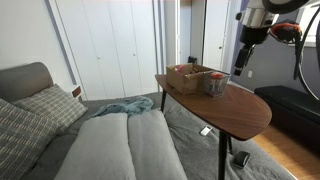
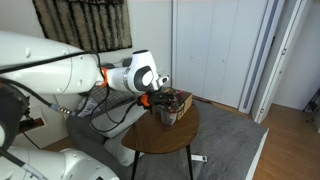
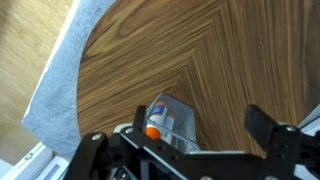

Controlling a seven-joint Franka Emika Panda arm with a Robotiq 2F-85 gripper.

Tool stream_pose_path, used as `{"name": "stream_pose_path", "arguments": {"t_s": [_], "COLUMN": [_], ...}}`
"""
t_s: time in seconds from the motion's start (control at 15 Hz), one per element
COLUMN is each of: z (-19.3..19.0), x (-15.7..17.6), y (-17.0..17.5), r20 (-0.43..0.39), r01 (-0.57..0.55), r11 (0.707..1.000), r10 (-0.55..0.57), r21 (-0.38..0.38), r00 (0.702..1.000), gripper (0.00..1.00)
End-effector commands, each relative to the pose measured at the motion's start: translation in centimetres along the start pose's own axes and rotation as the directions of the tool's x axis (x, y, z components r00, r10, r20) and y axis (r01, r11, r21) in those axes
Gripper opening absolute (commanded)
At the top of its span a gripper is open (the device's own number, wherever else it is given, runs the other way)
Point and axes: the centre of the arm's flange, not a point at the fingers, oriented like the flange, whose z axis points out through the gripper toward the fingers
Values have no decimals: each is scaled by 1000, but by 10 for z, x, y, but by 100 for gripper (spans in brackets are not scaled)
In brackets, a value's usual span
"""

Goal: Put the two paper glues on the table

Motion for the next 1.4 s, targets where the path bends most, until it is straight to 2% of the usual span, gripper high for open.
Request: {"name": "stream_pose_path", "arguments": {"t_s": [0.0,0.4,0.47,0.53,0.6,0.73,0.93,1.33], "z": [2,13,16,18,21,28,37,51], "x": [40,80,85,88,90,96,101,105], "y": [8,27,31,34,38,43,51,63], "r20": [-20,-12,-7,-1,6,15,21,39], "r01": [97,171,180,185,190,208,231,257], "r11": [995,985,984,983,982,978,972,964], "r10": [-97,-171,-180,-185,-190,-208,-232,-260], "r21": [5,13,14,15,19,26,37,66], "r00": [995,985,984,983,982,978,973,965], "gripper": [100,100,97,91,77,60,59,64]}}
